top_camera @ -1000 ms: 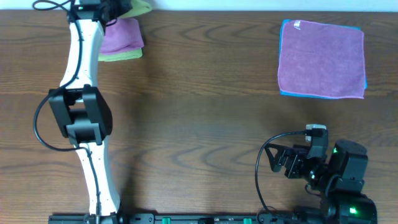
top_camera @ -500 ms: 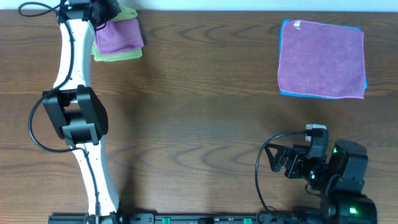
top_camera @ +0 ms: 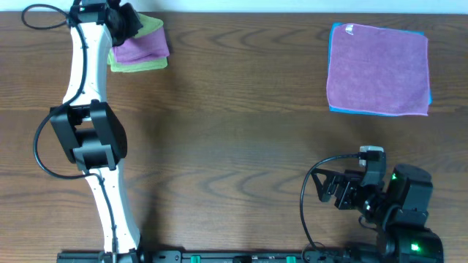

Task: Fold the cloth
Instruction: 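Lower the green cloth onto the pink-and-green stack with the left gripper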

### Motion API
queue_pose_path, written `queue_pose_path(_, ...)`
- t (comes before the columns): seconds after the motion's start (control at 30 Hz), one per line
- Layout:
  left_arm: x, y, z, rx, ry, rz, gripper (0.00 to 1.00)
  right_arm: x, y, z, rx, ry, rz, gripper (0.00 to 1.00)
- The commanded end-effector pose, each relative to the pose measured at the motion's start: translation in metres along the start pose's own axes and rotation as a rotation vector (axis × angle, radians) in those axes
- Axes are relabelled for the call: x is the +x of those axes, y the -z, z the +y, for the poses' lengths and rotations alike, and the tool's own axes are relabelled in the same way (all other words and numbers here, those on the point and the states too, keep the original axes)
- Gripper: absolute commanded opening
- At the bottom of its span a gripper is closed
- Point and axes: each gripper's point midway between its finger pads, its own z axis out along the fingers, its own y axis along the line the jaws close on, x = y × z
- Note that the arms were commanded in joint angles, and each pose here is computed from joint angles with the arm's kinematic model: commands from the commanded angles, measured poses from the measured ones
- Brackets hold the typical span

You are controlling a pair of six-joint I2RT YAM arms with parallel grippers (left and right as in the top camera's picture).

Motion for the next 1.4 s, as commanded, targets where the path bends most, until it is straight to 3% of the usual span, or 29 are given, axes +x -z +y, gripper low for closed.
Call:
queue_pose_path(0.0, 0.0, 0.001, 0.003, -0.02, -0.008, 0.009, 0.06, 0.001, 0.0, 0.0, -0.008, -0.019, -0.001, 0.99)
queue_pose_path(0.2, 0.01, 0.001, 0.009, -0.043, -0.001, 0.049, 0.06, 0.001, 0.0, 0.0, -0.008, -0.019, -0.001, 0.99)
queue_pose_path(0.27, 0.011, 0.001, 0.011, -0.057, -0.001, 0.05, 0.12, 0.001, 0.0, 0.0, -0.007, -0.019, -0.001, 0.99)
queue_pose_path(0.37, 0.011, 0.001, 0.013, -0.066, -0.004, 0.048, 0.25, 0.001, 0.0, 0.0, -0.008, -0.019, -0.001, 0.99)
queue_pose_path(0.4, 0.011, 0.001, 0.013, -0.066, -0.005, 0.048, 0.39, 0.001, 0.0, 0.0, -0.007, -0.019, -0.001, 0.99)
queue_pose_path(0.53, 0.011, 0.001, 0.013, -0.066, -0.005, 0.048, 0.63, 0.001, 0.0, 0.0, -0.008, -0.019, -0.001, 0.99)
queue_pose_path(0.7, 0.01, 0.002, 0.014, -0.066, -0.011, 0.048, 0.77, 0.001, 0.0, 0.0, -0.008, -0.019, -0.001, 0.99)
queue_pose_path(1.13, 0.012, 0.011, 0.013, -0.069, -0.035, 0.057, 0.79, 0.001, 0.0, 0.0, -0.008, -0.019, -0.001, 0.99)
queue_pose_path(1.2, 0.008, 0.021, 0.01, -0.063, -0.061, 0.045, 0.84, 0.001, 0.0, 0.0, -0.008, -0.019, -0.001, 0.99)
queue_pose_path(1.27, 0.005, 0.034, 0.006, -0.059, -0.094, 0.036, 0.97, 0.001, 0.0, 0.0, -0.007, -0.019, -0.001, 0.99)
queue_pose_path(1.37, 0.006, 0.055, 0.003, -0.058, -0.144, 0.04, 0.95, 0.001, 0.0, 0.0, -0.008, -0.019, -0.001, 0.99)
